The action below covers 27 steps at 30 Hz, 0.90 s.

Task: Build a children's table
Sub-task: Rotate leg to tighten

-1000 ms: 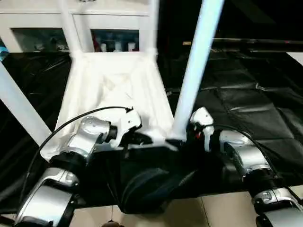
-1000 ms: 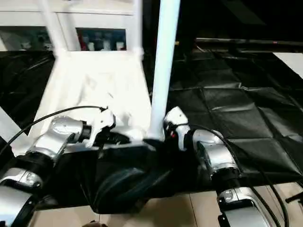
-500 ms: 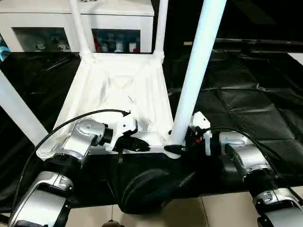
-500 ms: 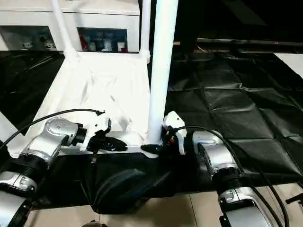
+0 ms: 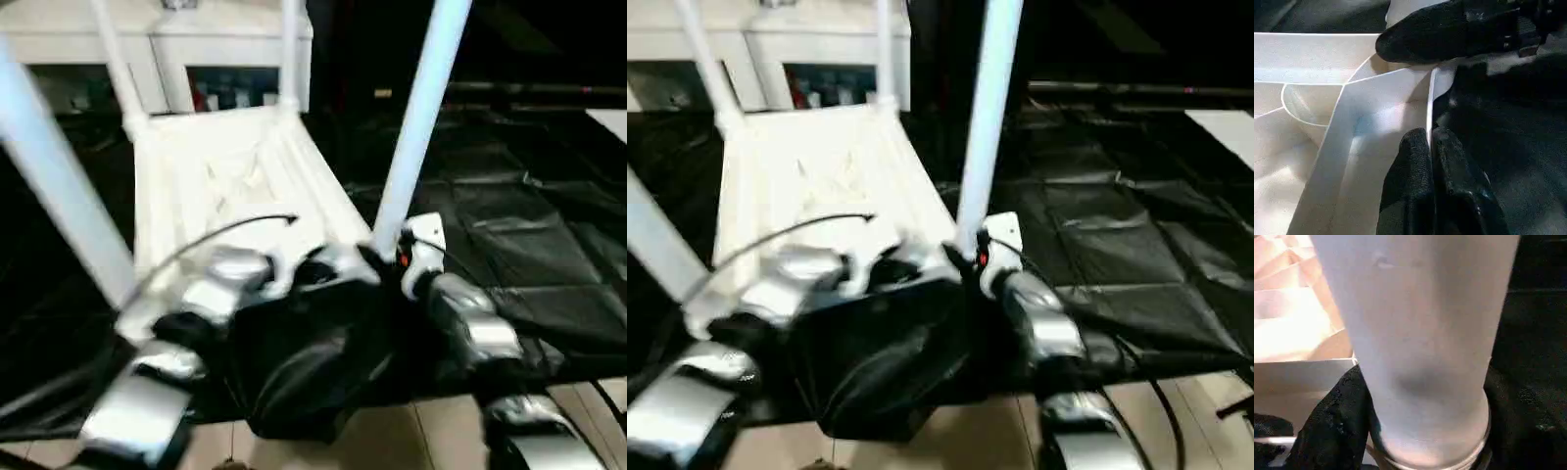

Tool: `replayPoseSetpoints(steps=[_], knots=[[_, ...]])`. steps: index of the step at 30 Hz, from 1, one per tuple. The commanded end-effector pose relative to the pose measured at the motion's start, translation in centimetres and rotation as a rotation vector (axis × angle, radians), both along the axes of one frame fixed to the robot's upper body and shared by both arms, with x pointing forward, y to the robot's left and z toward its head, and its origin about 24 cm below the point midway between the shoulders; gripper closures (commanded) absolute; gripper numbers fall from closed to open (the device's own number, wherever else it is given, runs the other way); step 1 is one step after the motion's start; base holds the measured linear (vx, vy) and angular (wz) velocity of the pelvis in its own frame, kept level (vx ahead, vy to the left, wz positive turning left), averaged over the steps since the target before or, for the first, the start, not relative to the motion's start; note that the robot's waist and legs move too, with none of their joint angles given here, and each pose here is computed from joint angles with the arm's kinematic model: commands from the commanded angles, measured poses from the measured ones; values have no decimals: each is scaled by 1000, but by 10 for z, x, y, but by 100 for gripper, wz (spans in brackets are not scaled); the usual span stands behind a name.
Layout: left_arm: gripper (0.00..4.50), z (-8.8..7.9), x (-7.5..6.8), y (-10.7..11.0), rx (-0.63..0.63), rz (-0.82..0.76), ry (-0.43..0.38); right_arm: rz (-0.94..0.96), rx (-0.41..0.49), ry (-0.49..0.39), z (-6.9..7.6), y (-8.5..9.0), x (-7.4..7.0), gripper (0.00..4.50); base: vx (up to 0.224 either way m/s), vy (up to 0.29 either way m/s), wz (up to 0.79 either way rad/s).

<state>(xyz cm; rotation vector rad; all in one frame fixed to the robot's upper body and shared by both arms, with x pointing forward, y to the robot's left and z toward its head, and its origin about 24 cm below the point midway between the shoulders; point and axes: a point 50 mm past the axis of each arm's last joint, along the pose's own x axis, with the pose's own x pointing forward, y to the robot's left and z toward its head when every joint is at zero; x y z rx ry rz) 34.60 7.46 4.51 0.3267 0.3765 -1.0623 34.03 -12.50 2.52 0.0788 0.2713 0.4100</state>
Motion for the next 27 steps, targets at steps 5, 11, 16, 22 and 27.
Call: replayPoseSetpoints(steps=[5, 11, 16, 22, 27], knots=[[450, 3, -2, -13, -71, -10, -23, 328, 76, 5, -2, 53, -16, 93, 0, 0, 0], [450, 0, -19, 10, -61, -255, 37, 608, 35, -8, 8, 28, -23, 63, 0, 0, 0], [450, 3, -28, 33, -59, -378, 122, 809, -36, 38, 11, -1, -32, 63, 0, 0, 0], [450, 5, -30, 53, -32, -415, 157, 937, -151, 95, 10, -22, -34, 63, 0, 0, 0], [450, 7, -30, 57, -32, -407, 151, 933, -106, 71, 17, -17, -29, 95, 0, 0, 0]])
